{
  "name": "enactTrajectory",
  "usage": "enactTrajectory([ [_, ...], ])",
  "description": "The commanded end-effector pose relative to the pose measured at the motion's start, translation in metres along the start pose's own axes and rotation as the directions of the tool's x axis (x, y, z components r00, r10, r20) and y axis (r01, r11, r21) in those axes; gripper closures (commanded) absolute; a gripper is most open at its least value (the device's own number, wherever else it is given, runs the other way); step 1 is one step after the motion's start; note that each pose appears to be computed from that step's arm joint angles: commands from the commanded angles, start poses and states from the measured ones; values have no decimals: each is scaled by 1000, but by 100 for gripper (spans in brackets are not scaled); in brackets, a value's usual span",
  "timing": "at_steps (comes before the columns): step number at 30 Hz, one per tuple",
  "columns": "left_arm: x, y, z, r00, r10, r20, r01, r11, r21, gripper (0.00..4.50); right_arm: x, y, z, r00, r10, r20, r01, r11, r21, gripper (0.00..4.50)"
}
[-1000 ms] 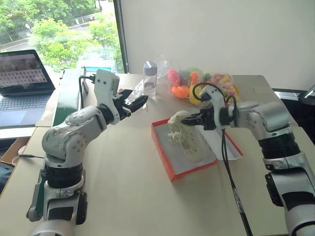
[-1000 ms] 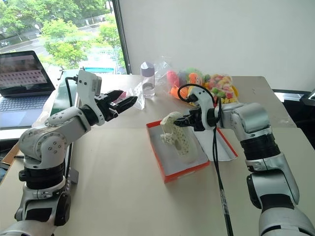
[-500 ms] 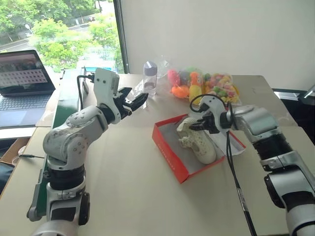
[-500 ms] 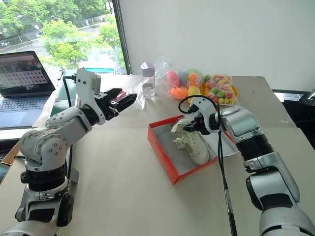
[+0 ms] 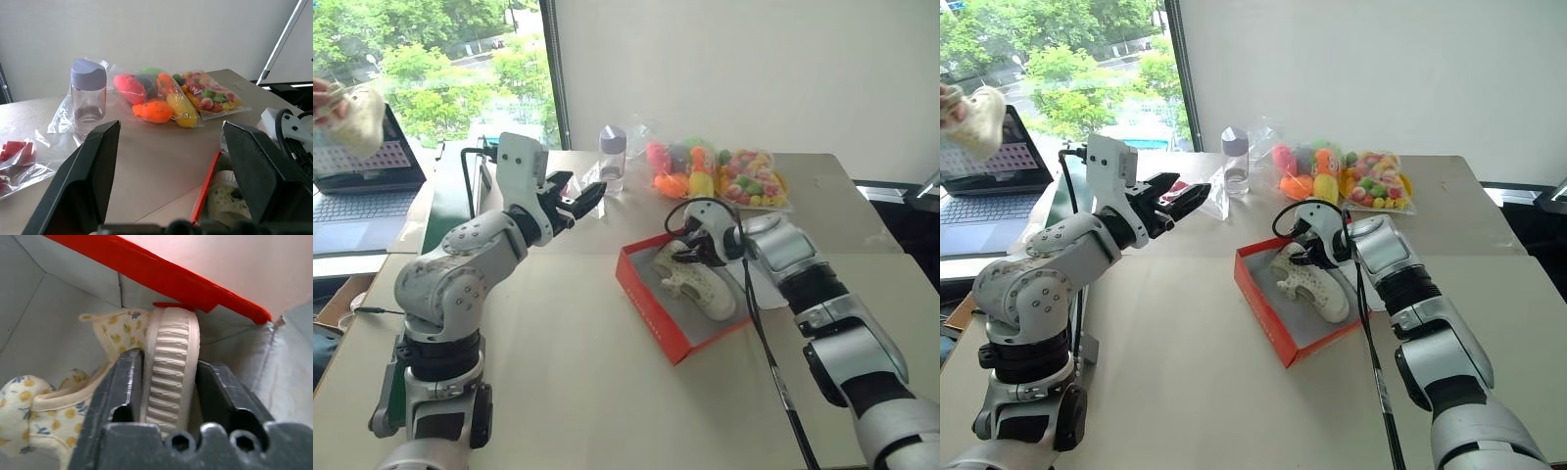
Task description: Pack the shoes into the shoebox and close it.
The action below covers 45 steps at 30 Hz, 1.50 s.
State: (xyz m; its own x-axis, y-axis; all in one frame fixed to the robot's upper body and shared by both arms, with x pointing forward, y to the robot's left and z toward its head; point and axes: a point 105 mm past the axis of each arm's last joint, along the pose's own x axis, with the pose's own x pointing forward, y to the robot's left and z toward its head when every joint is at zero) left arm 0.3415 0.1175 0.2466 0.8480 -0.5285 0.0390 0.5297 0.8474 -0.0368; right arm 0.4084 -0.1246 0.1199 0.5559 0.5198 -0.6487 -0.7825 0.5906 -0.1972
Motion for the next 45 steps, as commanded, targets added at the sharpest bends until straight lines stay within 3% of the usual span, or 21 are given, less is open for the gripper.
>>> enactTrajectory([
  [1, -4, -5, 14, 999, -8, 52, 6, 1000, 29, 93, -13, -11, 20, 996, -69, 55, 74, 993, -94, 80],
  [4, 0, -8, 13, 999, -15, 50, 14, 999, 29, 93, -25, -13, 39, 991, -81, 105, 94, 988, -119, 2],
  [10, 3, 12, 7, 994, 111, 12, -112, 992, 60, 93, -66, 2, 89, 964, 4, 266, 25, 994, -108, 2],
  [14, -9, 46, -5, 957, 288, -36, -284, 955, 88, 93, -96, 38, 131, 839, 236, 490, -164, 969, -186, 2],
  [16, -15, 54, -7, 943, 331, -39, -326, 941, 93, 93, -101, 47, 138, 793, 289, 536, -195, 954, -226, 2],
  [17, -20, 59, -7, 932, 360, -35, -356, 930, 95, 93, -102, 55, 141, 765, 333, 551, -230, 941, -249, 2],
  [21, -47, 81, -9, 868, 496, -10, -493, 865, 90, 7, -97, 80, 142, 692, 446, 568, -346, 895, -281, 0],
  [33, -121, 113, -24, 618, 785, 46, -786, 618, 29, 7, -57, 102, 136, 651, 496, 575, -410, 867, -284, 0],
  [38, -144, 129, -49, 536, 845, -4, -843, 535, 48, 7, -49, 111, 131, 630, 522, 575, -433, 851, -298, 0],
  [45, -147, 150, -72, 551, 834, -38, -831, 552, 69, 7, -44, 113, 125, 643, 513, 569, -426, 856, -291, 0],
])
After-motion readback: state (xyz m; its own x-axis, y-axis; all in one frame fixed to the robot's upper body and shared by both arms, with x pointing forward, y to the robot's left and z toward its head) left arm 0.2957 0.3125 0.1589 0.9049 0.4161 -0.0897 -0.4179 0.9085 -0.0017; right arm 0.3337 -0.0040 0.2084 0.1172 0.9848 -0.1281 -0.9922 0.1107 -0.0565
